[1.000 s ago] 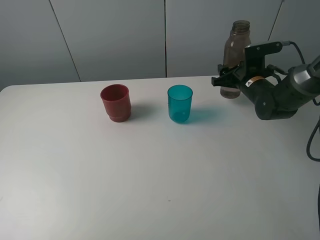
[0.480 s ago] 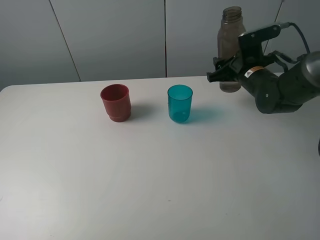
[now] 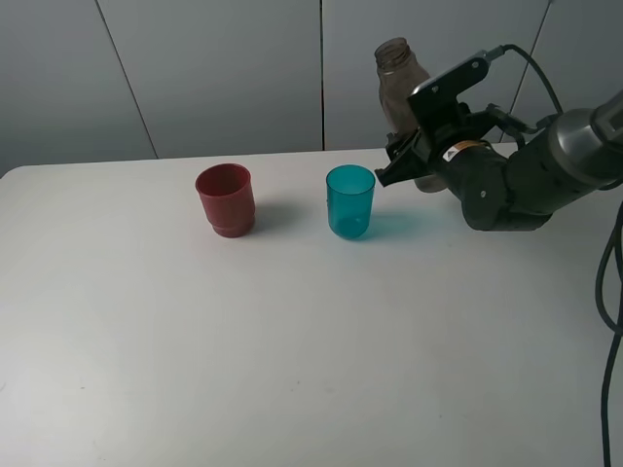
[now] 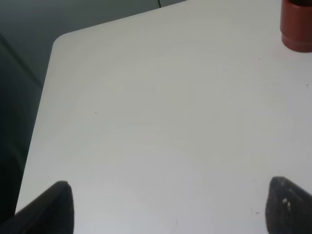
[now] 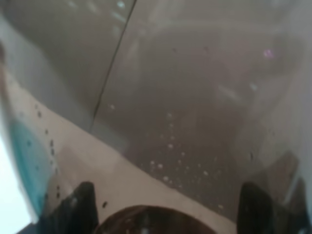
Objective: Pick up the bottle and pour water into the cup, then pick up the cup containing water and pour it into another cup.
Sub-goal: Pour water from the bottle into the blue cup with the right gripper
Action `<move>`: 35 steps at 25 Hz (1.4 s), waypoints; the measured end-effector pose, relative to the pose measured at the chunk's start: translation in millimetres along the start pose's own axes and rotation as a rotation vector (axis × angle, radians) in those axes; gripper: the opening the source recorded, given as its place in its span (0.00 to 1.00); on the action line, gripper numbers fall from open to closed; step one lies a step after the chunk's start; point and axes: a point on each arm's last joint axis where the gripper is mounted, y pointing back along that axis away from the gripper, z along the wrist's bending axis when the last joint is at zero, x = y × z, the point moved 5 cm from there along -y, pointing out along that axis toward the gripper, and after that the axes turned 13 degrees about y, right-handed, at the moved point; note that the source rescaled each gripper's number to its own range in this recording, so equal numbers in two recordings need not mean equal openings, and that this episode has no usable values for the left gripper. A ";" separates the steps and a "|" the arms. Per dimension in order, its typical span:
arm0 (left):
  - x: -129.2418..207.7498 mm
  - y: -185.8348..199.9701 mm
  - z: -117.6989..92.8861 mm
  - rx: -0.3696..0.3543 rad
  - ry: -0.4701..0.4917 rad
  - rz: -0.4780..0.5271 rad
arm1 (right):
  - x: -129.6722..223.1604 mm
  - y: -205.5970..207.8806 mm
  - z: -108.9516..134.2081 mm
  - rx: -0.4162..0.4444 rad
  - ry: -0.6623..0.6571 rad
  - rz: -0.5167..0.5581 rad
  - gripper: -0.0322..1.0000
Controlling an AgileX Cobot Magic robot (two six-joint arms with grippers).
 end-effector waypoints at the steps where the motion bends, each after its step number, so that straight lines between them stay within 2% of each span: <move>1: 0.0 0.0 0.0 0.000 0.000 0.000 | 0.5 0.0 0.6 -0.004 0.023 0.004 0.03; 7: 0.0 0.0 0.0 0.000 0.000 0.000 | 2.0 -2.1 -0.4 -0.055 0.195 -0.036 0.03; 11: 0.0 0.0 0.0 0.000 -0.002 0.000 | 10.2 -4.0 -9.1 -0.046 0.263 -0.014 0.03; 14: 0.0 0.0 0.0 0.000 -0.002 0.000 | 14.0 -4.7 -13.9 -0.031 0.367 0.000 0.03; 19: 0.0 0.0 0.0 0.000 -0.002 0.000 | 16.1 -4.7 -15.7 -0.023 0.551 0.015 0.03; 35: 0.0 0.0 0.0 0.000 -0.002 0.000 | 16.2 -4.8 -15.8 -0.026 0.946 0.012 0.03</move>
